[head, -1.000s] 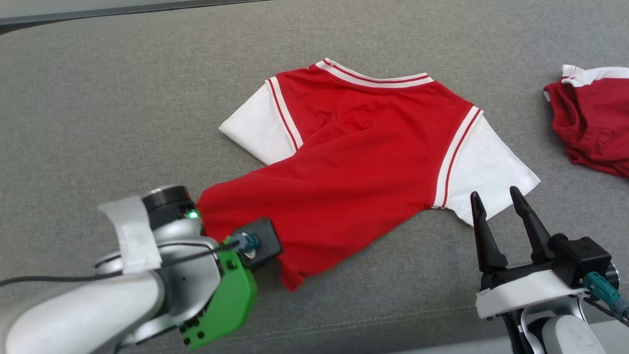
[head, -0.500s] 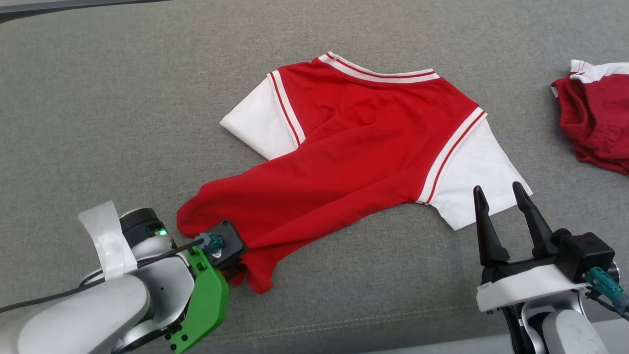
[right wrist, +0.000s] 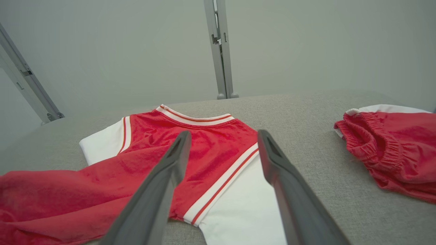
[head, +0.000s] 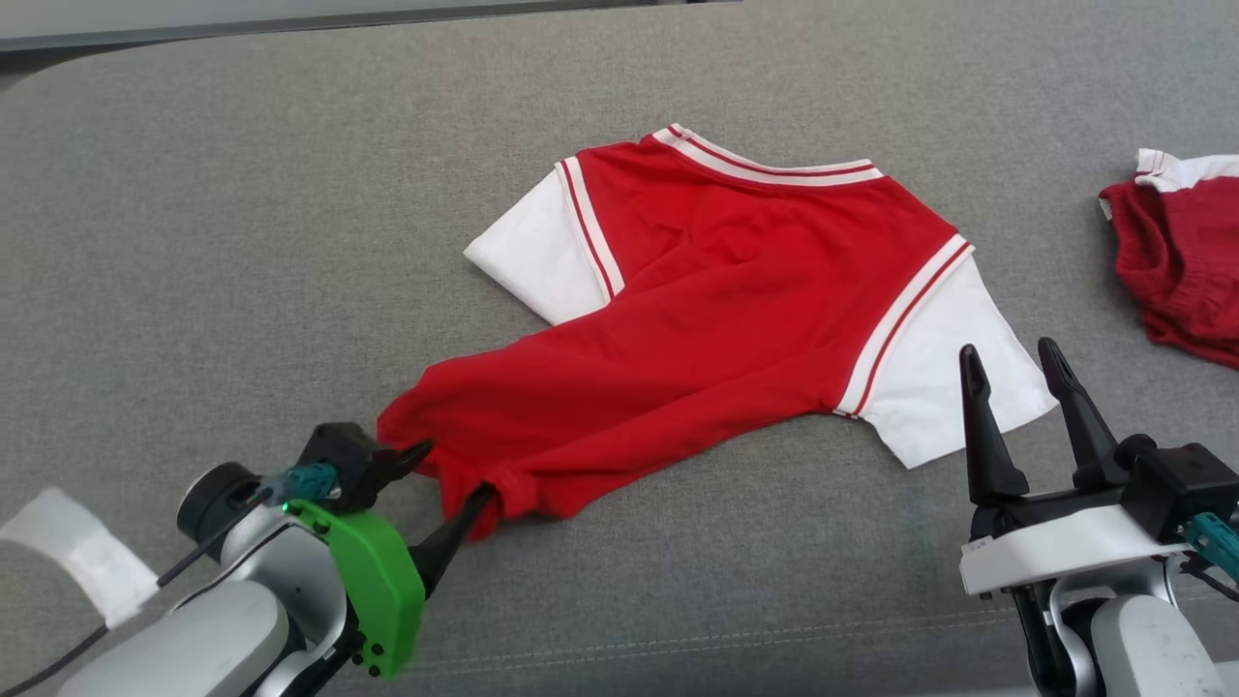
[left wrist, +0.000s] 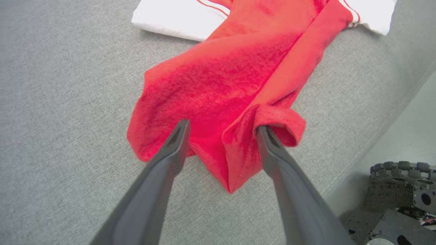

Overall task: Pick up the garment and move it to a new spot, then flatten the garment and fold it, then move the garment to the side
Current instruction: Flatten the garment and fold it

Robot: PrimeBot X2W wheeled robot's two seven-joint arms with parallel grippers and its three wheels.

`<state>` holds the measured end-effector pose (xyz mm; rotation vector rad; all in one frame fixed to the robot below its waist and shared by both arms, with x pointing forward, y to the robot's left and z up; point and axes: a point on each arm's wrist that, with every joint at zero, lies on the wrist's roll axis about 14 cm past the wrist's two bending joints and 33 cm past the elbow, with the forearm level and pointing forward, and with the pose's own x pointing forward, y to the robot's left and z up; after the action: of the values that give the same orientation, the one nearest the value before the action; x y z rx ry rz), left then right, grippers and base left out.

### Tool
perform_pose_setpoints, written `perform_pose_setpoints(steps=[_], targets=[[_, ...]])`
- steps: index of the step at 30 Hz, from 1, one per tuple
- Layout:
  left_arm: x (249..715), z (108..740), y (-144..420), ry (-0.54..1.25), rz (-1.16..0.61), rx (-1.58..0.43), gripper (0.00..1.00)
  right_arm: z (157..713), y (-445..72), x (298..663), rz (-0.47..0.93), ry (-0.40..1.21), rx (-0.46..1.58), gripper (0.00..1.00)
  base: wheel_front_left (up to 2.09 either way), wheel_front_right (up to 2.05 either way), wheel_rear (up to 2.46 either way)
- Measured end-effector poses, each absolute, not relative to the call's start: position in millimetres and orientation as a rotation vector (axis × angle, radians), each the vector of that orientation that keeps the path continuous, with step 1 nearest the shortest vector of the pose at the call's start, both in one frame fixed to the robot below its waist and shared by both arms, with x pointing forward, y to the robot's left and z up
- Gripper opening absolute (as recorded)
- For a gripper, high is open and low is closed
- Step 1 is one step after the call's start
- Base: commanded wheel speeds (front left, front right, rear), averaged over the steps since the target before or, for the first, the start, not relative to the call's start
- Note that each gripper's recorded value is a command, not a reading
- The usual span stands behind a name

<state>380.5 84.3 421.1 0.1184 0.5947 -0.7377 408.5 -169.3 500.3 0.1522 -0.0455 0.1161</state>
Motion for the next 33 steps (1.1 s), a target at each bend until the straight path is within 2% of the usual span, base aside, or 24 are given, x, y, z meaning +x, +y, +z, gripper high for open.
perform_pose_setpoints(steps=[4,12,19,26,33], targets=[[379,430,100,0.541,-0.614,0.025,1.0,511,-166,409,0.129,-0.074,0.151,1.0,0.0,0.0,0.0],[398,477,160,0.266,-0.18,-0.213,1.0,539,-167,412,0.13,-0.161,0.154,1.0,0.0,0.0,0.0],[399,525,190,0.066,0.016,-0.244,1.0,552,-174,410,0.112,-0.196,0.133,1.0,0.0,0.0,0.0],[373,547,198,-0.069,0.088,-0.187,1.0,546,-176,397,0.112,-0.166,0.098,1.0,0.0,0.0,0.0],[348,531,186,-0.054,0.022,-0.155,1.0,531,-177,375,0.109,-0.112,0.094,1.0,0.0,0.0,0.0]])
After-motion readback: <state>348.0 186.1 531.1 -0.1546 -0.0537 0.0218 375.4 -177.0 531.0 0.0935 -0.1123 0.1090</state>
